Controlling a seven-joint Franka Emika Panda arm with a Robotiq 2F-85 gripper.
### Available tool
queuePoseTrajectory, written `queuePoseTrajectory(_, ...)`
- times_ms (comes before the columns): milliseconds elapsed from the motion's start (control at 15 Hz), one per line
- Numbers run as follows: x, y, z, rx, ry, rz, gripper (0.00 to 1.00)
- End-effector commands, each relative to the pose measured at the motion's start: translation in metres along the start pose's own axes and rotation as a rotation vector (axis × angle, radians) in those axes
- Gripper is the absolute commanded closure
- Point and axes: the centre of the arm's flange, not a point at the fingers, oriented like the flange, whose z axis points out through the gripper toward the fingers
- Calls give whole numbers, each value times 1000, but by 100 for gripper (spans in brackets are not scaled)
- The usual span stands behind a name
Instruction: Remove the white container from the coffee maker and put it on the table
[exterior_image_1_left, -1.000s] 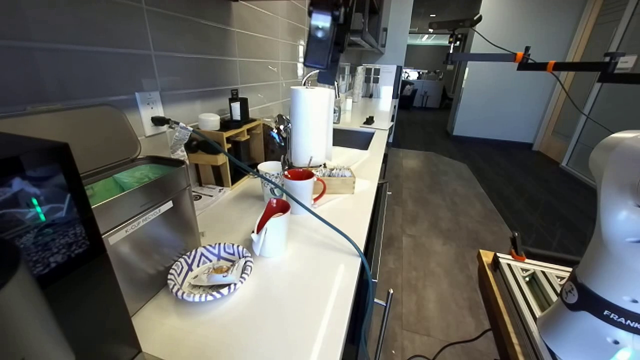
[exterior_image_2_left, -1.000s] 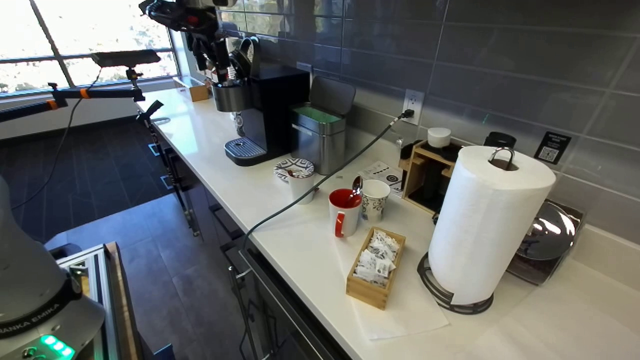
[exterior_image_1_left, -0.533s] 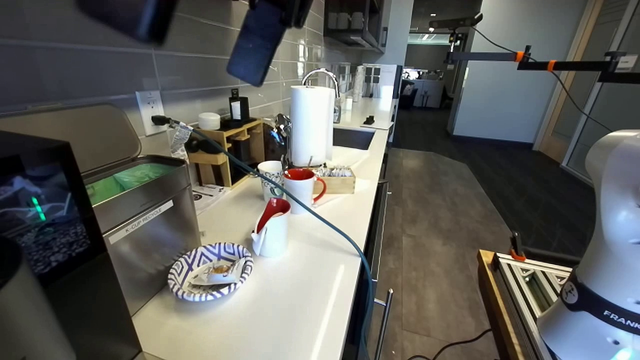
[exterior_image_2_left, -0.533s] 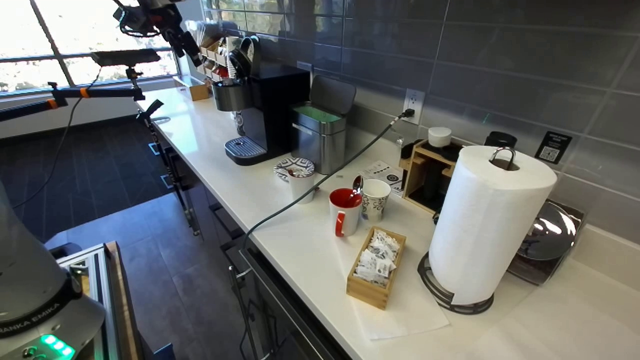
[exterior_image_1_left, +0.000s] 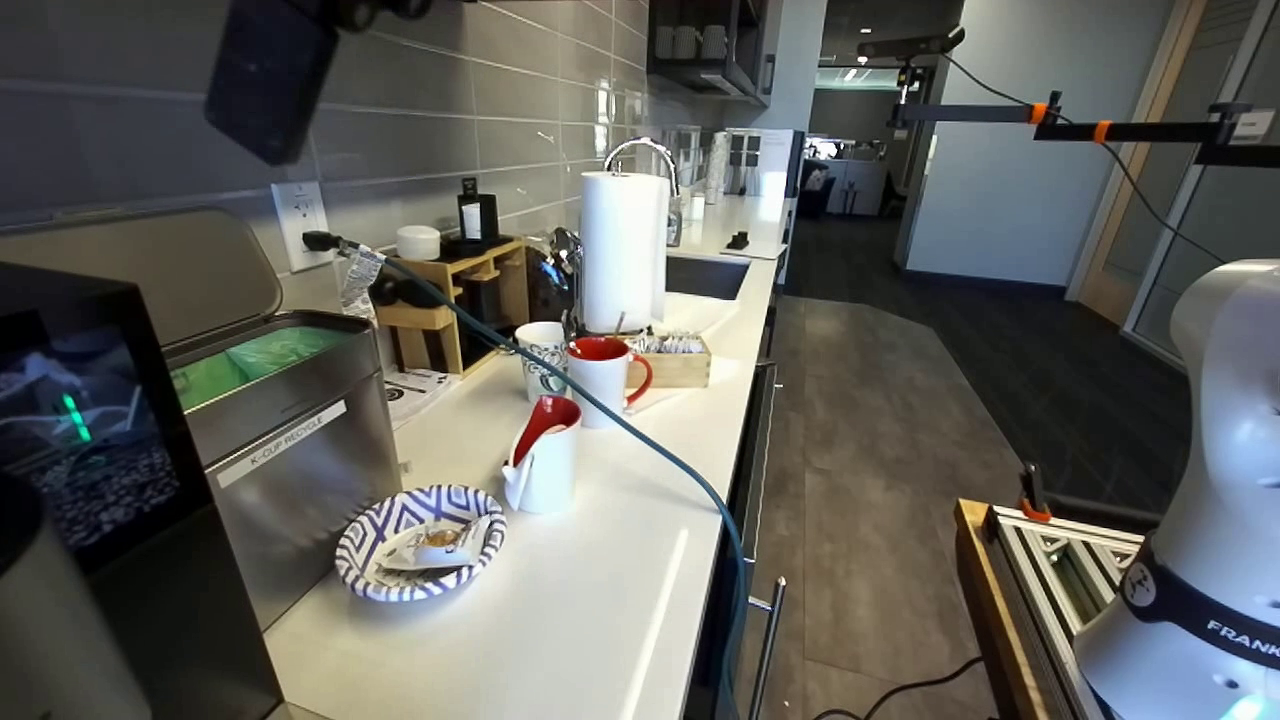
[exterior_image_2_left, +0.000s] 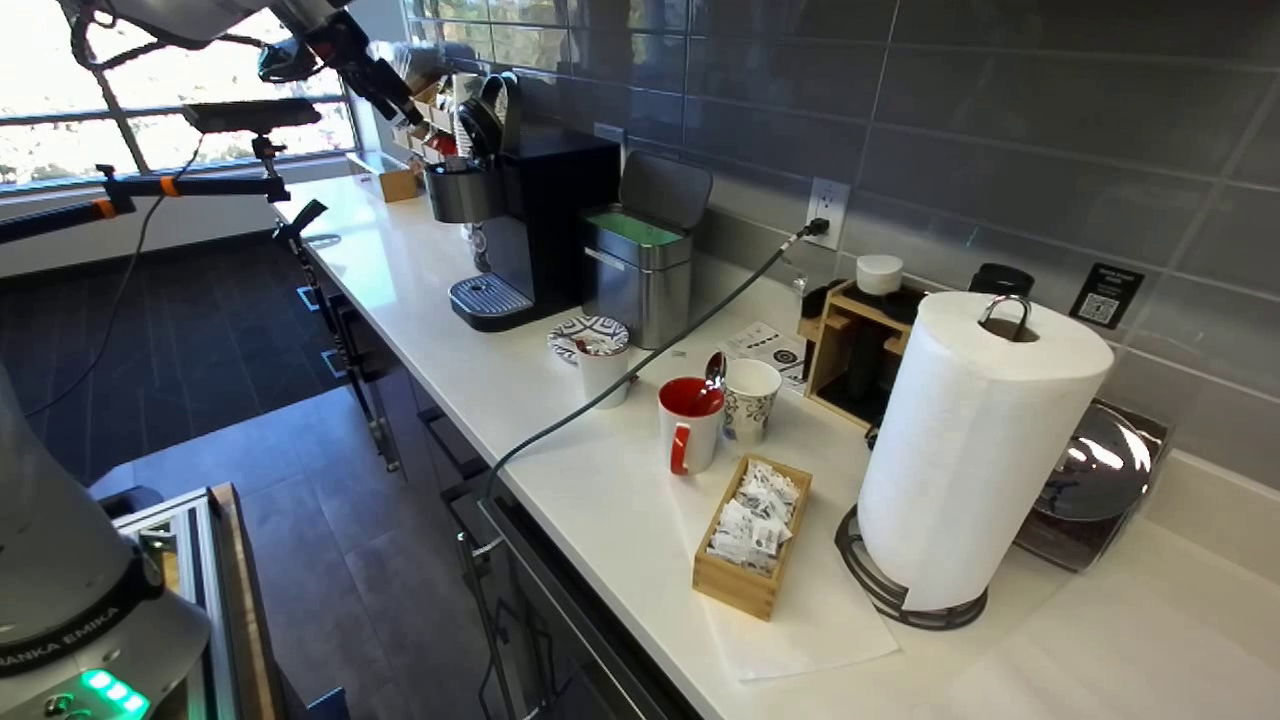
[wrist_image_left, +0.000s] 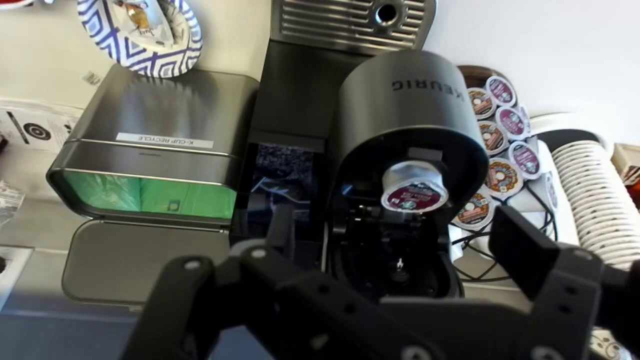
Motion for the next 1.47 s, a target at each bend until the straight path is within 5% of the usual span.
queuePoseTrajectory(0, 37, -13, 11, -27, -58, -58, 0)
queuePoseTrajectory(67, 14, 1, 7, -17, -17, -17, 0)
queuePoseTrajectory(867, 25, -5, 12, -11, -46, -44, 0)
queuePoseTrajectory(1400, 52, -27, 13, -52, -171, 94, 0)
